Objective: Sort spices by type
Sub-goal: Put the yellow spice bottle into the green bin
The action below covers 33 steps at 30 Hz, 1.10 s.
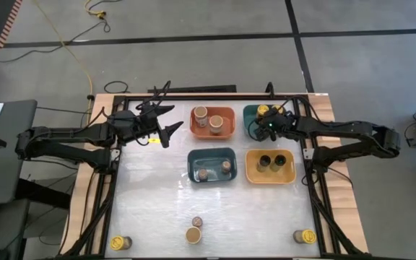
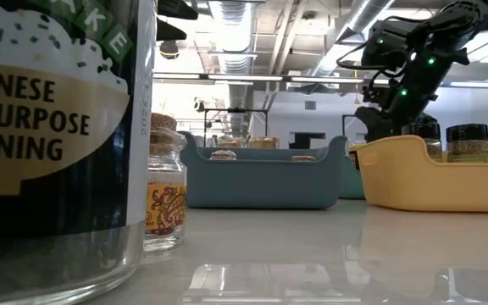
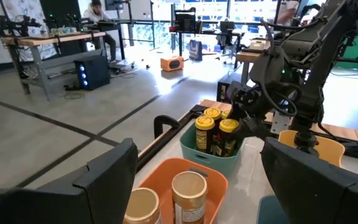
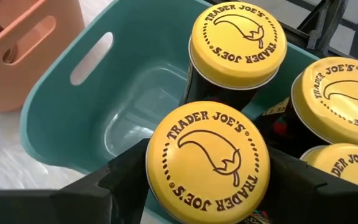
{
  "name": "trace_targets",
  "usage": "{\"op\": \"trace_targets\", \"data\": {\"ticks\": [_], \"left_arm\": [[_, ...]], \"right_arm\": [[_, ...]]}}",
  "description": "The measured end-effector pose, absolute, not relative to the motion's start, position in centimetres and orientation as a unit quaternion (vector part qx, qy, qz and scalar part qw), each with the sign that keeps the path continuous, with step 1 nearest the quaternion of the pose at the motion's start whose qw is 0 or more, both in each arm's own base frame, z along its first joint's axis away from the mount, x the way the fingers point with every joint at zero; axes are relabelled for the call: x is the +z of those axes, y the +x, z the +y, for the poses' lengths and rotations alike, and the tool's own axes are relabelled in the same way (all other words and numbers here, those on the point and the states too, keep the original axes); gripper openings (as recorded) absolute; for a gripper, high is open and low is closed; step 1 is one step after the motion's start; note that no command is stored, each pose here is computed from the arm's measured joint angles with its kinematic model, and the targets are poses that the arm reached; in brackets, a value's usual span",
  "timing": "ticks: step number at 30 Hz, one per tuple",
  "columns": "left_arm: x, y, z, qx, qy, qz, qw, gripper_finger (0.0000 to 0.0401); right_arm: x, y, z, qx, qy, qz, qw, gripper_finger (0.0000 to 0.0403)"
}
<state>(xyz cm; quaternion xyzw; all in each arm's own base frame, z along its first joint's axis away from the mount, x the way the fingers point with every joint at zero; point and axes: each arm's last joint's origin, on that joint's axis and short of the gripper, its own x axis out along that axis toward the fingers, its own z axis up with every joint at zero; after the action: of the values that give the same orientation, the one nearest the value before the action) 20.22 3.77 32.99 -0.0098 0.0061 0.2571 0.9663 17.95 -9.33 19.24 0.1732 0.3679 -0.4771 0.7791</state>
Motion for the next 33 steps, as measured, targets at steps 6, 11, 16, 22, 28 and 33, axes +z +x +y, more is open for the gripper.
{"op": "trace_targets", "data": {"ticks": [6, 11, 16, 22, 28, 33], "left_arm": [[33.0, 20.2, 3.8, 0.257, -0.010, 0.006, 0.966, 0.0329], [33.0, 20.2, 3.8, 0.257, -0.010, 0.006, 0.966, 0.0329], [33.0, 20.2, 3.8, 0.257, -0.010, 0.006, 0.966, 0.0329], [33.0, 20.2, 3.8, 0.257, -0.010, 0.006, 0.966, 0.0329], [33.0, 20.2, 3.8, 0.257, -0.010, 0.006, 0.966, 0.0329], [33.0, 20.2, 3.8, 0.257, -0.010, 0.007, 0.966, 0.0329]], "right_arm": [[19.2, 17.9, -9.3, -0.477, 0.173, 0.369, 0.779, 0.0282], [19.2, 18.0, -9.3, -0.475, 0.171, 0.371, 0.779, 0.0285], [19.2, 17.9, -9.3, -0.474, 0.170, 0.373, 0.779, 0.0309], [19.2, 17.9, -9.3, -0.474, 0.170, 0.372, 0.780, 0.0349], [20.4, 18.1, -9.1, -0.457, 0.180, 0.356, 0.795, 0.0365], [23.0, 18.2, -8.3, -0.431, 0.190, 0.335, 0.816, 0.0365]]}}
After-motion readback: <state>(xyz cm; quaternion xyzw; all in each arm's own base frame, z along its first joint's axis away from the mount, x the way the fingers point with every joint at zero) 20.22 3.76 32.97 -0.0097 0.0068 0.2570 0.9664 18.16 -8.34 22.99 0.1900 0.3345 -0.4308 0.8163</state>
